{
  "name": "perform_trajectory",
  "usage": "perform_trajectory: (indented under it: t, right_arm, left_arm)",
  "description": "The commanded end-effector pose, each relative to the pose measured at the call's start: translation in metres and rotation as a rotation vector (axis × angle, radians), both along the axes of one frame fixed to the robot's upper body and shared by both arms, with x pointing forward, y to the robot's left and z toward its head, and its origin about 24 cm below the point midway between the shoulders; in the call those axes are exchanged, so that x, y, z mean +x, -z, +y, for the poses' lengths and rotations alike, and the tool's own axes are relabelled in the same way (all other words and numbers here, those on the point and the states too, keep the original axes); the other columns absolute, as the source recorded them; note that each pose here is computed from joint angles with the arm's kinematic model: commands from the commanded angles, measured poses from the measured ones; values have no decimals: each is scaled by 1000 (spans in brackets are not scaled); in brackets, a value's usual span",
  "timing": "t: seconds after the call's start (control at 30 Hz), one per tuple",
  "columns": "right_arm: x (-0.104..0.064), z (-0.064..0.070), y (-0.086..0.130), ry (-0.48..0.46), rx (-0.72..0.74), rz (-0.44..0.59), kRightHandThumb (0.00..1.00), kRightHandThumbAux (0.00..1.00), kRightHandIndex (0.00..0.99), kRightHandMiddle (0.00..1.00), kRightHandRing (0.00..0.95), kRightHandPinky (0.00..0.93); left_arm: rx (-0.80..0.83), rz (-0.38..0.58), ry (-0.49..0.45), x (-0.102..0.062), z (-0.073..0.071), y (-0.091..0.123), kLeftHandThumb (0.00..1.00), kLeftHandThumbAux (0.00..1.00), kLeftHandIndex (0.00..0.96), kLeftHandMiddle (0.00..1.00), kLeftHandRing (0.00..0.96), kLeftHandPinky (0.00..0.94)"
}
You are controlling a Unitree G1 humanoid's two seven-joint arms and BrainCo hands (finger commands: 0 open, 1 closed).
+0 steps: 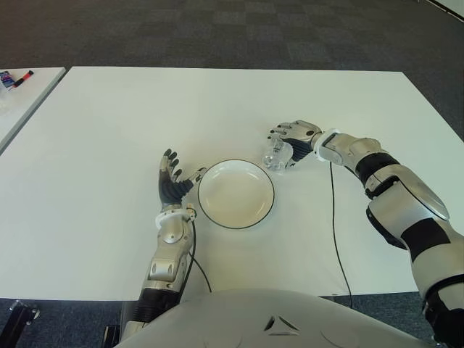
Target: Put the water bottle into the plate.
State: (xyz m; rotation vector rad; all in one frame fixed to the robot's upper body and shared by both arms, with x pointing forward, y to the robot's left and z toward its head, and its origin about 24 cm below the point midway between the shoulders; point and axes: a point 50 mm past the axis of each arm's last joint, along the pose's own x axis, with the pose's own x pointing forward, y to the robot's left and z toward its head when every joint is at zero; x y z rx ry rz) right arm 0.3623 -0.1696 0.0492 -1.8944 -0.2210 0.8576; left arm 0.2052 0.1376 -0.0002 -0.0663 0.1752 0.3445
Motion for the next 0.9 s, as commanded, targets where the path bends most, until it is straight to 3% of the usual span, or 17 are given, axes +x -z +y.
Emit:
perform_trajectory:
  t: [0.03,0.5,0.9]
  right_arm:
    - [-2,1,8,21,-31,49,706,548,3,9,72,309]
    - [0,1,9,106,42,37,720,545,47,71,116,251]
    - [5,7,-3,78,95,11,748,531,93,148,199,324]
  left_arm:
    - [-81,9,-28,1,-17,-2,0,918,66,115,108,144]
    - [-91,14,-50,-2,-18,-6,0,924,77,114,111,149]
    - [-108,14,-56,-7,-17,-9,0,907,90,126,123,155]
